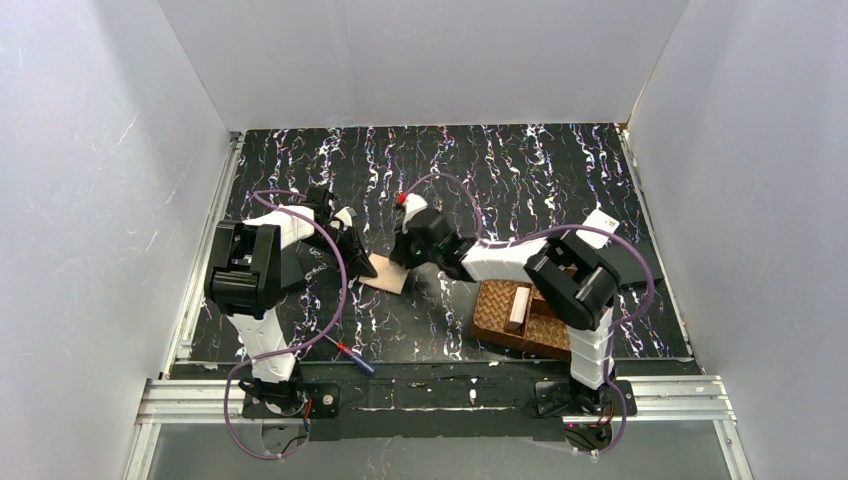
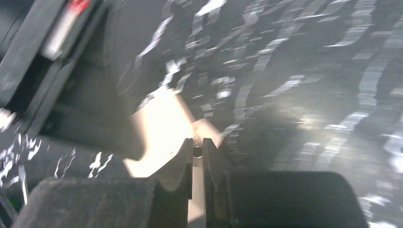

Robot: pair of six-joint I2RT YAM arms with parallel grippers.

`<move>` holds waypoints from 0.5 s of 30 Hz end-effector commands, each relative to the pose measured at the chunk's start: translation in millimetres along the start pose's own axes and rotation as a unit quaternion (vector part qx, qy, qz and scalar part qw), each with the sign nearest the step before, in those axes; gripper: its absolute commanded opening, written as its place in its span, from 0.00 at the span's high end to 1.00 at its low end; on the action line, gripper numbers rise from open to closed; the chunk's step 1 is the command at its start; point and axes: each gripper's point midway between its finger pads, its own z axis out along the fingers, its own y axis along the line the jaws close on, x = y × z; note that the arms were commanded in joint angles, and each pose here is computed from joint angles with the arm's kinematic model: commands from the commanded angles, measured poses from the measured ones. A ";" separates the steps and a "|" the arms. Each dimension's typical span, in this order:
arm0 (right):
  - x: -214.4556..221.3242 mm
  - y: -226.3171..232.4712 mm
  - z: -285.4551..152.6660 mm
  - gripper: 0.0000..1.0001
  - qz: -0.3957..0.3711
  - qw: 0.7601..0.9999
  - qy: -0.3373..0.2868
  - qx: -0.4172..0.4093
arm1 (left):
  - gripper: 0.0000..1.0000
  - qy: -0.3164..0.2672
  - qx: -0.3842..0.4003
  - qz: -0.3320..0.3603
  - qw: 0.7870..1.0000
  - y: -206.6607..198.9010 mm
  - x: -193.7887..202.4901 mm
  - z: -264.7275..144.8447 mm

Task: Put the credit cards into the card holder
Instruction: Open the card holder at the center of the board.

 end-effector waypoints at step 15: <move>-63.2 -18.6 -54.7 0.43 -0.043 0.998 -0.010 -0.036 | 1.00 0.022 -0.096 0.000 0.995 43.3 16.6 5.3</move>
